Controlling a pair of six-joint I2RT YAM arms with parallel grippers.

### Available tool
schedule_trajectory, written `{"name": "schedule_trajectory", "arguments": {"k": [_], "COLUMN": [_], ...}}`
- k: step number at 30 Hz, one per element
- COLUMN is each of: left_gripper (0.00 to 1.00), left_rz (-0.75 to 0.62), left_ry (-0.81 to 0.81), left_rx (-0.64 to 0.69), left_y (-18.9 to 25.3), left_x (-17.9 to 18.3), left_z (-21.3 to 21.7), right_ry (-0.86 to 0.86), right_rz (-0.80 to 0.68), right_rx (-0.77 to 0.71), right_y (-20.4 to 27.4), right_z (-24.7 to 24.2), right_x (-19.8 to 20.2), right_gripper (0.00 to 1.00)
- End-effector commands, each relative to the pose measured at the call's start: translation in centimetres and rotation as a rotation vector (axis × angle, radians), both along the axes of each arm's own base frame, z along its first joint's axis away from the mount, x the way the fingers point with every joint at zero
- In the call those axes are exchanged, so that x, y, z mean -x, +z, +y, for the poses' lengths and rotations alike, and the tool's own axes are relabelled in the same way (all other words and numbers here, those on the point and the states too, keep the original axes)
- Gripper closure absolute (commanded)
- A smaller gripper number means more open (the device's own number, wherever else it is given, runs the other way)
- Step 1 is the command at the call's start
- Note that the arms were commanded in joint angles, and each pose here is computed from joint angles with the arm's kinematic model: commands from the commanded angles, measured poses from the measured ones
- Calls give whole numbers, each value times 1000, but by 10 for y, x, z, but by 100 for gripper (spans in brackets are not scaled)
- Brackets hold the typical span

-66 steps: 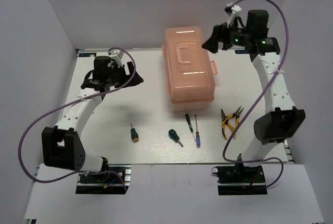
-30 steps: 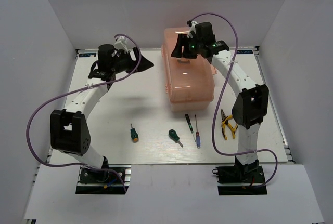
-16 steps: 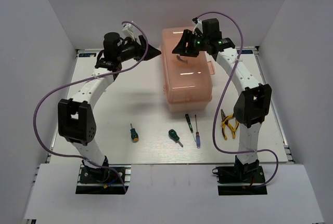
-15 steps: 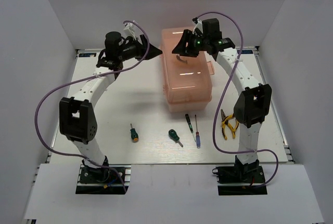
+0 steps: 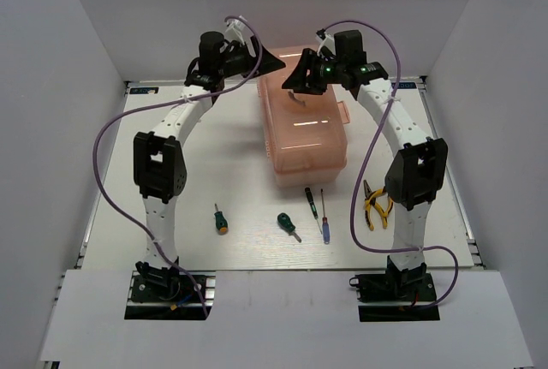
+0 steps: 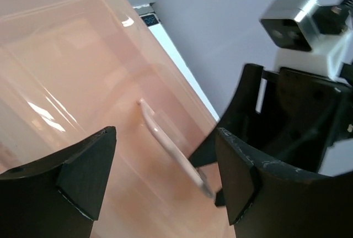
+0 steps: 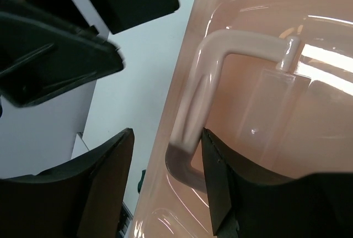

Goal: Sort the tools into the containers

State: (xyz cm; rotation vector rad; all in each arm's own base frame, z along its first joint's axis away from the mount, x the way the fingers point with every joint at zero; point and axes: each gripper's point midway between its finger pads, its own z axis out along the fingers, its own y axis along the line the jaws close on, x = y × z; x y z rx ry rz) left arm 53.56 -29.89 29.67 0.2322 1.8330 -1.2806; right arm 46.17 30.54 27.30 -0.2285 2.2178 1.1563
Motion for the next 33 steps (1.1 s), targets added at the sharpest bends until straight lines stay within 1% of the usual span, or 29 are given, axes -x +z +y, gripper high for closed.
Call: {"name": "schedule_trajectory", "arguments": {"k": [1, 2, 6, 7, 8, 10, 11, 13, 16, 17, 19, 20, 21, 22, 23, 24, 25, 26, 27, 28, 30, 31, 32, 33], "left_gripper": [18, 18, 19, 19, 19, 19, 19, 19, 20, 20, 20, 21, 23, 23, 24, 24, 26, 27, 27, 28, 29, 31, 31, 32], "left_rz": [65, 109, 177, 179, 187, 207, 216, 212, 232, 240, 261, 265, 262, 273, 273, 273, 296, 308, 317, 317, 336, 326, 334, 339], "left_ry": [-14, -28, -83, -118, -118, -158, -158, -183, -182, -171, -161, -161, -161, -152, -152, -152, -151, -159, -159, -159, -151, -142, -142, -142], "left_rx": [0, -4, -11, -7, -10, -5, -7, 12, 6, 1, -13, -15, -14, -19, -19, -19, -26, -31, -34, -34, -48, -55, -57, -59], "left_y": [7, -6, -24, -23, -28, -28, -34, -25, -26, -28, -36, -41, -37, -43, -43, -43, -49, -51, -52, -52, -57, -55, -56, -54], "left_x": [3, 2, 14, 21, 20, 31, 30, 35, 35, 34, 36, 36, 39, 38, 38, 38, 40, 44, 45, 45, 46, 45, 45, 46], "left_z": [-12, -14, -28, -35, -35, -46, -46, -52, -53, -52, -49, -49, -48, -48, -48, -48, -47, -51, -51, -51, -49, -48, -48, -48], "right_ry": [74, 71, 71, 68, 69, 73, 71, 77, 101, 121, 92, 99, 60, -8, -41, -95, -158, -197, -218, -262, -292, -315, -314, -314], "right_rz": [-50, -47, -54, -48, -48, -46, -39, -38, -54, -94, -105, -175, -172, -212, -225, -212, -257, -287, -300, -353, -333, -324, -291, -240], "right_rx": [-75, -75, -74, -72, -69, -65, -63, -64, -62, -41, 5, 46, 71, 138, 153, 200, 244, 262, 277, 307, 341, 363, 378, 393], "right_y": [28, 26, 26, 25, 22, 19, 16, 16, 23, 25, 32, 42, 41, 34, 33, 16, 16, 21, 21, 33, 23, 18, 6, -13], "right_z": [11, 9, 9, 8, 8, 8, 8, 7, 3, 1, -19, -28, -45, -67, -82, -101, -122, -135, -143, -164, -179, -195, -199, -204], "right_x": [10, 9, 7, 6, 6, 6, 6, 7, 15, 17, 24, 31, 28, 32, 30, 28, 18, 26, 26, 24, 26, 23, 25, 20], "right_gripper": [43, 41, 41, 41, 41, 39, 39, 36, 34, 34, 34, 36, 39, 47, 50, 55, 60, 66, 66, 68, 68, 68, 68, 66]}}
